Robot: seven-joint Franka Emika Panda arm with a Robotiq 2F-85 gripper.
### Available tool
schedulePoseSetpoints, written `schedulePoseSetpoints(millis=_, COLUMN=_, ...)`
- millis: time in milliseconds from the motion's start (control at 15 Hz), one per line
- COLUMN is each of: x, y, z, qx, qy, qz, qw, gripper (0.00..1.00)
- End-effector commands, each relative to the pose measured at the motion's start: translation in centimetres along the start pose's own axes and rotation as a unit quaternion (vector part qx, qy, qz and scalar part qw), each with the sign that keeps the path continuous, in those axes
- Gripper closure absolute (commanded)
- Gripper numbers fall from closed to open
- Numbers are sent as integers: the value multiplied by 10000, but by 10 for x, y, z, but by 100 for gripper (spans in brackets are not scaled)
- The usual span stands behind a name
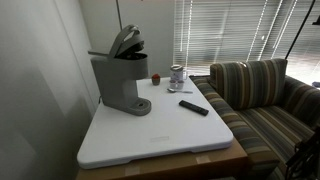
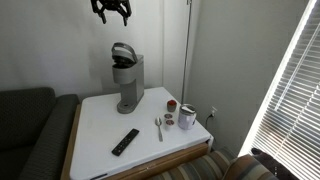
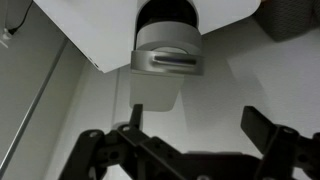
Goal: Lift up the handle on the coffee machine.
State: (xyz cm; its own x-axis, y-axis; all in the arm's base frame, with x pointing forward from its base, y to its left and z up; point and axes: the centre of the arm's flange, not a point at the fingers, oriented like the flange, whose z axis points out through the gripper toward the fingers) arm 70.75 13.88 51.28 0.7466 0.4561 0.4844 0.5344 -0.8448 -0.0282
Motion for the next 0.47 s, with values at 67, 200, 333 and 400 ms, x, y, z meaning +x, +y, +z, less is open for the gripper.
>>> schedulePoseSetpoints(millis=67, x=-22, y=-5, z=-3, qx=162, qy=-59, qz=6, qw=9999, gripper=0)
schedulePoseSetpoints(millis=200, x=-24, y=-6, z=0, qx=428, qy=-79, qz=57, qw=9990, gripper=0)
schedulePoseSetpoints(millis=333, x=-8, y=-6, z=6, qx=287, qy=-20, qz=91, qw=9995, gripper=0)
schedulePoseSetpoints(millis=400, x=-8, y=-7, z=7, qx=319, qy=-18, qz=101, qw=9994, gripper=0)
